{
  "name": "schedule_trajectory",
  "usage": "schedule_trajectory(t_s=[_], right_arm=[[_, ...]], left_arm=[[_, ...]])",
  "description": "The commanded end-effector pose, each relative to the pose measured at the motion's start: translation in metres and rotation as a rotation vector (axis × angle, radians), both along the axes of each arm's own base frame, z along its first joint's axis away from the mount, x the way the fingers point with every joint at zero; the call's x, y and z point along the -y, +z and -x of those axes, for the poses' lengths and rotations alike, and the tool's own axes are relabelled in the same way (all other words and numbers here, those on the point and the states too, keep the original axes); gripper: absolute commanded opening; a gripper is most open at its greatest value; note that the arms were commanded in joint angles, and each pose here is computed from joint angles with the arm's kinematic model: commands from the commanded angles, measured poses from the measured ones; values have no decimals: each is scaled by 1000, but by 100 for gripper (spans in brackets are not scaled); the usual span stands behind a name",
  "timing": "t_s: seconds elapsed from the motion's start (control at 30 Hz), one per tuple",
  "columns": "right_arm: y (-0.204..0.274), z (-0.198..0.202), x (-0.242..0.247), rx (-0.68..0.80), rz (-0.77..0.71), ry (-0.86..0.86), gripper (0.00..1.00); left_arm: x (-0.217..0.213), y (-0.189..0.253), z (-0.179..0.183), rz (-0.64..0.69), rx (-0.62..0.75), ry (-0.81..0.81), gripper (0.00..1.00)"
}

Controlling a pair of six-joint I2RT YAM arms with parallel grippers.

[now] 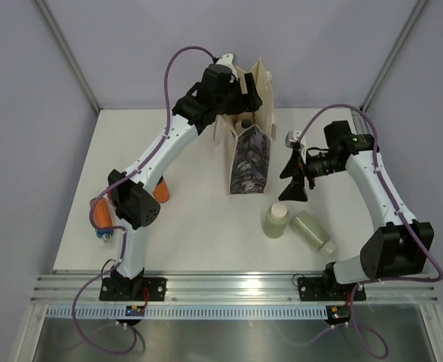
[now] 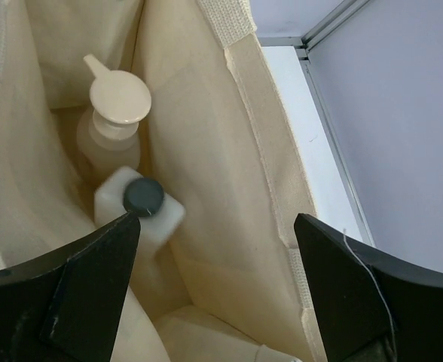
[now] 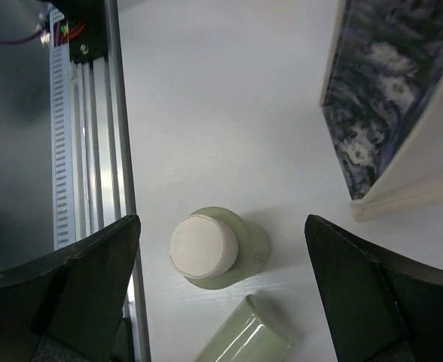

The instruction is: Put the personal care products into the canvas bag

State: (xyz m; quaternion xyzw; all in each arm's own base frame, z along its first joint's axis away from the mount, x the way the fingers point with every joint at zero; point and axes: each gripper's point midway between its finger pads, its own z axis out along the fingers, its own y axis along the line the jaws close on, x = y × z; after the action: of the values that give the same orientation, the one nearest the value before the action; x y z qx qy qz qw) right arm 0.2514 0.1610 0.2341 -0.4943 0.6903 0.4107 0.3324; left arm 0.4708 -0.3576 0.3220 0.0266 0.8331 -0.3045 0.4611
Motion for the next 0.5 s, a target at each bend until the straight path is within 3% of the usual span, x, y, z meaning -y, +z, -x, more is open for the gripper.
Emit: schedule_trajectory(t_s=[0.0,0.23,0.47], right_arm=[[-13,23,-1,122,107,94,100],[-38,57,-10,207,219,142,99],[-69,52,0,295,317,155,100]], left_arm=[[-12,59,3,40,142,-7,89],[-53,120,36,-16,314,-21,98],[-131,169,112,-84,472,54,99]])
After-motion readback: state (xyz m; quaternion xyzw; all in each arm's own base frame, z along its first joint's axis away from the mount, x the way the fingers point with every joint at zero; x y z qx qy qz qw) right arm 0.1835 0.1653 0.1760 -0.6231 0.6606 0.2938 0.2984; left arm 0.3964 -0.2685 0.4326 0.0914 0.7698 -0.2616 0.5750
